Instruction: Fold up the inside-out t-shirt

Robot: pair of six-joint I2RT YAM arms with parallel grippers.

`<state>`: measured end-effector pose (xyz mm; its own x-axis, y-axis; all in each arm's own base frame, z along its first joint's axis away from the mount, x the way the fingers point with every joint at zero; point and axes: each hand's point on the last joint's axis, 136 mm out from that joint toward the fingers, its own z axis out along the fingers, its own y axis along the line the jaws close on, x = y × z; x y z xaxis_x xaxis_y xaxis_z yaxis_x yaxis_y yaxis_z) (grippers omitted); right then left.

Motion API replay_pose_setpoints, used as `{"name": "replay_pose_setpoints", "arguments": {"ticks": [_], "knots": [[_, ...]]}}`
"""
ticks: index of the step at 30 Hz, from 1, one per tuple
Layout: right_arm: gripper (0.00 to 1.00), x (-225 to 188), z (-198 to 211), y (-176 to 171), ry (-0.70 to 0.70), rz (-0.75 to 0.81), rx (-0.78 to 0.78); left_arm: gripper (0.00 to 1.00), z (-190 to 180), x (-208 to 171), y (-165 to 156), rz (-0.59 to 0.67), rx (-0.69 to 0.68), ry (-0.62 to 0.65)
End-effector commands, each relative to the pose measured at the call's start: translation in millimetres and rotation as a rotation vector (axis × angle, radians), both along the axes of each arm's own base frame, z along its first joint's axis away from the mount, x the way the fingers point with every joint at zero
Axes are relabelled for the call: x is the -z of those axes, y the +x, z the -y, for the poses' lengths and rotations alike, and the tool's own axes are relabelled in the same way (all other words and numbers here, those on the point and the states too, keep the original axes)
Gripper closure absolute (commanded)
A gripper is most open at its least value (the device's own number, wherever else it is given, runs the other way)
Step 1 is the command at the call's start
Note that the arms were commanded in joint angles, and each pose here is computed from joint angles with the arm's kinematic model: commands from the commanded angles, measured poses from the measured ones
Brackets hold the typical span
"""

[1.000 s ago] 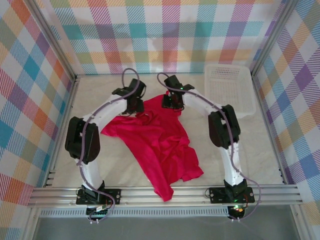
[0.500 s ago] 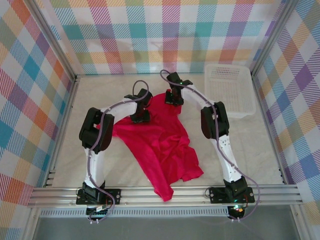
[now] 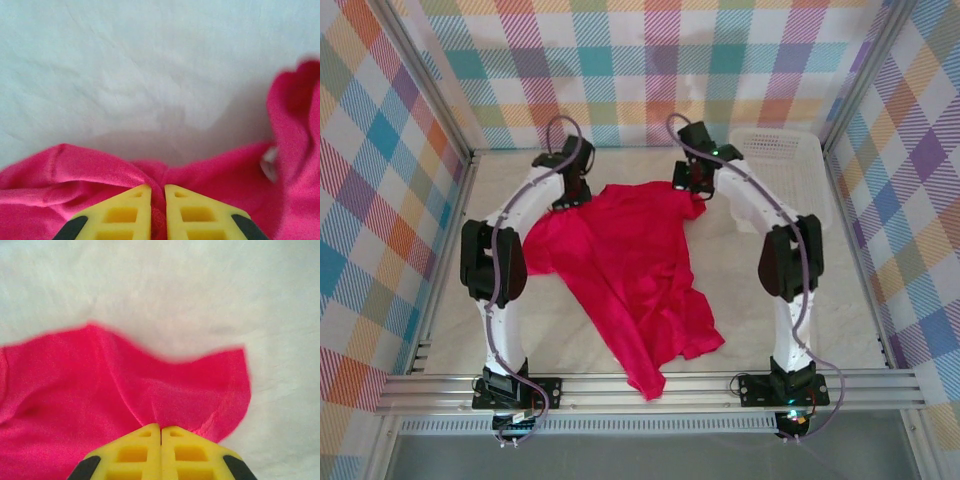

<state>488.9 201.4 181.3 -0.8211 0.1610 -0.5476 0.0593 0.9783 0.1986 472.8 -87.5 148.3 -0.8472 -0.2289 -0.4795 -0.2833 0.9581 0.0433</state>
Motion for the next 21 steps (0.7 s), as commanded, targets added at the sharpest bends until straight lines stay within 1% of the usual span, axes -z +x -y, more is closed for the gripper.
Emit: {"name": "replay_pose_setpoints", "arguments": {"ticks": [1, 5, 7, 9, 10, 11, 12, 13, 14, 15, 17, 19, 21], "knots": [[1.00, -14, 36, 6, -0.046, 0.055, 0.105, 0.87, -24, -24, 14, 0.029, -0.029, 0.070], [1.00, -6, 43, 21, -0.027, 0.062, 0.129, 0.88, -17, -20, 55, 0.058, -0.031, 0.029], [1.00, 4, 41, 36, -0.031, 0.066, 0.125, 0.88, -12, -13, 80, 0.072, -0.024, 0.020], [1.00, 11, 45, 52, -0.053, 0.064, 0.148, 0.83, -10, -13, 106, 0.105, -0.019, 0.003], [0.97, 15, 46, 58, -0.058, 0.044, 0.151, 0.72, -13, -12, 115, 0.115, -0.029, -0.004], [0.87, 17, 45, 62, -0.056, 0.020, 0.147, 0.58, -16, -12, 119, 0.119, -0.041, -0.012], [0.70, 17, 41, 62, -0.051, -0.015, 0.131, 0.40, -21, -12, 118, 0.118, -0.060, -0.013], [0.58, 17, 34, 59, -0.038, -0.052, 0.106, 0.31, -26, -13, 115, 0.109, -0.076, -0.004], [0.53, 19, 30, 54, -0.029, -0.083, 0.086, 0.28, -28, -14, 109, 0.095, -0.084, 0.006], [0.51, 22, 22, 47, -0.026, -0.109, 0.059, 0.27, -29, -17, 103, 0.085, -0.089, 0.008], [0.50, 28, 11, 31, -0.029, -0.137, 0.011, 0.28, -27, -10, 84, 0.043, -0.086, -0.005], [0.49, 36, -5, 4, 0.002, -0.173, -0.043, 0.32, -22, -5, 57, 0.027, -0.081, -0.028], [0.50, 43, -19, -21, 0.063, -0.190, -0.082, 0.34, -14, 3, 25, 0.009, -0.076, -0.065]]}}
